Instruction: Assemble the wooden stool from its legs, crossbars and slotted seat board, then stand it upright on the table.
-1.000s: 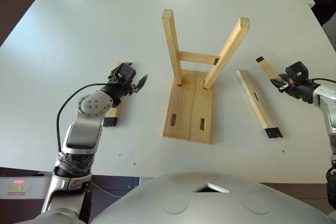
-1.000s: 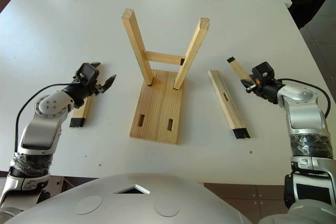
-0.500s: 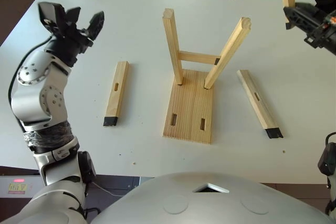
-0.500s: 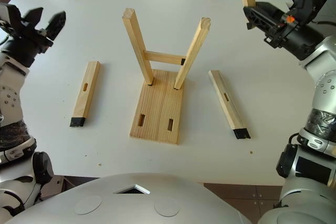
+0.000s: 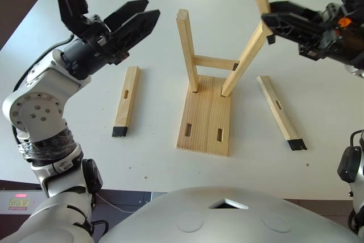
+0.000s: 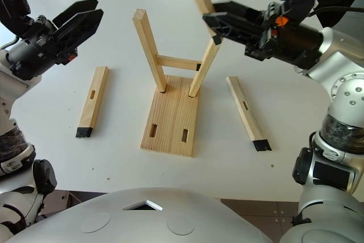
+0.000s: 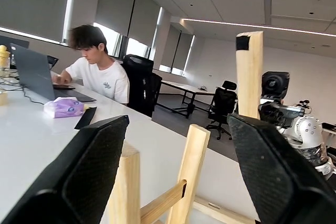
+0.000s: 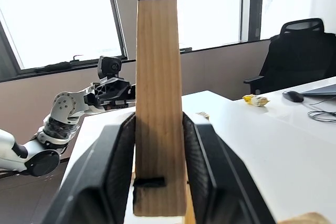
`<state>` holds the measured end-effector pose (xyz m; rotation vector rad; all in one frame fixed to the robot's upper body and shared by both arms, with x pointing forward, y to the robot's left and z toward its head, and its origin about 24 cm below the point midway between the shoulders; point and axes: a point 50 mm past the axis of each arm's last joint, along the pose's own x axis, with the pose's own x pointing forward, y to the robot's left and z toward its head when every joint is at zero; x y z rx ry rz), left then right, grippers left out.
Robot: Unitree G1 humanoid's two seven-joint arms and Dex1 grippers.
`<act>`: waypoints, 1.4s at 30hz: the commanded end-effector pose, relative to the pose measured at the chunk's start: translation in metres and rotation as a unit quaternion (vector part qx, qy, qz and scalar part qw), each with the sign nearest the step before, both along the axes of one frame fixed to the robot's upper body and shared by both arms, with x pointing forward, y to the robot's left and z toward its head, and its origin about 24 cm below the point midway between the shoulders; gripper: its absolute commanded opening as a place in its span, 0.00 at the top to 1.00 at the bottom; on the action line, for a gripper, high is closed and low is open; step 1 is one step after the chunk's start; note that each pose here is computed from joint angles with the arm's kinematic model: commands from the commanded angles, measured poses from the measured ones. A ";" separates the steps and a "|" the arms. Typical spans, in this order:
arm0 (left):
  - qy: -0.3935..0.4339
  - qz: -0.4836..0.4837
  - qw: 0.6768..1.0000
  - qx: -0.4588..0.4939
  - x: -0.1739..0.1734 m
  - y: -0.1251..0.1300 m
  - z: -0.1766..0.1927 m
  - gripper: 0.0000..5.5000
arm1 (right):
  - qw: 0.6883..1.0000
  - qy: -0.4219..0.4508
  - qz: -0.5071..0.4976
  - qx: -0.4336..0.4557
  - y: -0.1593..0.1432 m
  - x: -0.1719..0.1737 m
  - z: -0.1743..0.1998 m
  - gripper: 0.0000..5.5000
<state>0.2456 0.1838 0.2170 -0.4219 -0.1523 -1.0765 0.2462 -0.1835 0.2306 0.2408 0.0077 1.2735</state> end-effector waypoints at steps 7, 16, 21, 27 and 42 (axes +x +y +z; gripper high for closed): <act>-0.005 -0.109 0.994 -0.031 -0.007 -0.050 0.008 0.37 | 0.996 0.056 0.076 0.003 0.024 0.004 -0.020 0.76; 0.013 -0.171 0.985 -0.022 -0.016 -0.061 0.004 0.37 | 0.988 0.050 0.144 -0.003 0.031 -0.002 -0.015 0.76; 0.023 -0.191 0.981 0.004 -0.022 -0.065 -0.005 0.37 | 0.985 0.052 0.165 -0.017 0.033 -0.004 -0.014 0.76; 0.021 -0.185 0.982 0.009 -0.020 -0.066 -0.005 0.37 | 0.980 0.066 0.186 -0.034 0.036 -0.007 -0.018 0.76; -0.002 -0.186 0.982 0.027 -0.027 -0.068 -0.009 0.37 | 0.979 0.075 0.189 -0.033 0.041 -0.008 -0.027 0.76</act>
